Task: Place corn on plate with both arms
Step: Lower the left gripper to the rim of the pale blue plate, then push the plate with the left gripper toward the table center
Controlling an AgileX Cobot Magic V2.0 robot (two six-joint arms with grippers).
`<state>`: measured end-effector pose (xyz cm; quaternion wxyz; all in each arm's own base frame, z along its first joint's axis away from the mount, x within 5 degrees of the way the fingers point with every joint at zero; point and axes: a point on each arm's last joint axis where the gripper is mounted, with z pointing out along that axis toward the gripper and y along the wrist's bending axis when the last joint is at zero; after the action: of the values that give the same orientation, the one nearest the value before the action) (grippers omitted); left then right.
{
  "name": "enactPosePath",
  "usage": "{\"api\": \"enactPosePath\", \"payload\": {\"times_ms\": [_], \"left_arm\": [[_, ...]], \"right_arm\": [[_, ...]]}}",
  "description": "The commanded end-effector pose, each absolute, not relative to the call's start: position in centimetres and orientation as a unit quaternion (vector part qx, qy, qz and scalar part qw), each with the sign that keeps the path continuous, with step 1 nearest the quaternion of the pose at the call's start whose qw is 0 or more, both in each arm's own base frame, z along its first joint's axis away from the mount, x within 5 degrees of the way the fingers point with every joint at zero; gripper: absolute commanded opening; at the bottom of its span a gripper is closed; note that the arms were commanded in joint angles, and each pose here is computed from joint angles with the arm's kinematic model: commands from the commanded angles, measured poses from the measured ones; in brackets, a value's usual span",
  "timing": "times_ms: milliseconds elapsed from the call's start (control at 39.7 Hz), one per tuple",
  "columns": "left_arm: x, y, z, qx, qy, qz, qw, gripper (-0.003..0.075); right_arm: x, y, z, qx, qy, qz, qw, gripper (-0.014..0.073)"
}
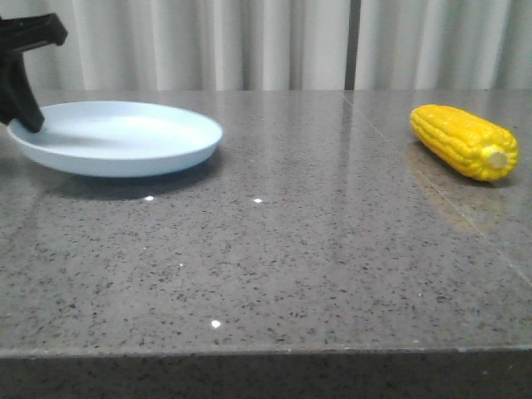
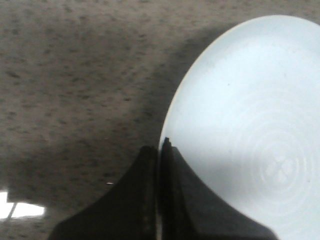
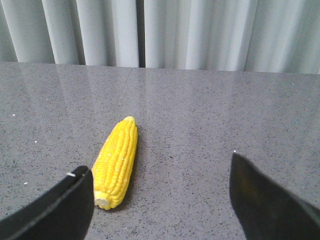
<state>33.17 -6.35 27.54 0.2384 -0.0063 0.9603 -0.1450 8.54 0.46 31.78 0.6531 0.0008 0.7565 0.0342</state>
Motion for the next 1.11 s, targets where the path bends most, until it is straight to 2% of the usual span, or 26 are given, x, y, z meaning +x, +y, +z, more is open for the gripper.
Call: {"api": "enactPosePath", "payload": {"times_ms": [0, 227, 680, 780, 906, 1007, 1083], "left_arm": [[32.5, -8.7, 30.4, -0.002, 0.937, -0.200, 0.288, -0.0020], [32.1, -12.3, 30.2, 0.017, 0.927, -0.241, 0.287, -0.0020], [32.6, -13.0, 28.1, 0.023, 0.937, -0.237, 0.255, -0.0005], [32.5, -13.2, 28.1, 0.029, 0.937, -0.237, 0.255, 0.0087], [32.5, -13.3, 28.1, 0.032, 0.936, -0.236, 0.260, 0.0281], [32.5, -13.2, 28.9, 0.045, 0.928, -0.232, 0.290, 0.0414], [32.1, -12.7, 30.6, 0.054, 0.916, -0.221, 0.330, 0.0450]], "right_arm": [[8.7, 0.3, 33.6, 0.001, 0.722, 0.024, 0.691, 0.0581], [8.7, 0.3, 33.6, 0.001, 0.722, 0.024, 0.691, 0.0581], [8.7, 0.3, 33.6, 0.001, 0.722, 0.024, 0.691, 0.0581], [8.7, 0.3, 33.6, 0.001, 0.722, 0.024, 0.691, 0.0581], [8.7, 0.3, 33.6, 0.001, 0.722, 0.024, 0.691, 0.0581], [8.7, 0.3, 33.6, 0.001, 0.722, 0.024, 0.691, 0.0581], [8.7, 0.3, 33.6, 0.001, 0.722, 0.024, 0.691, 0.0581]]}}
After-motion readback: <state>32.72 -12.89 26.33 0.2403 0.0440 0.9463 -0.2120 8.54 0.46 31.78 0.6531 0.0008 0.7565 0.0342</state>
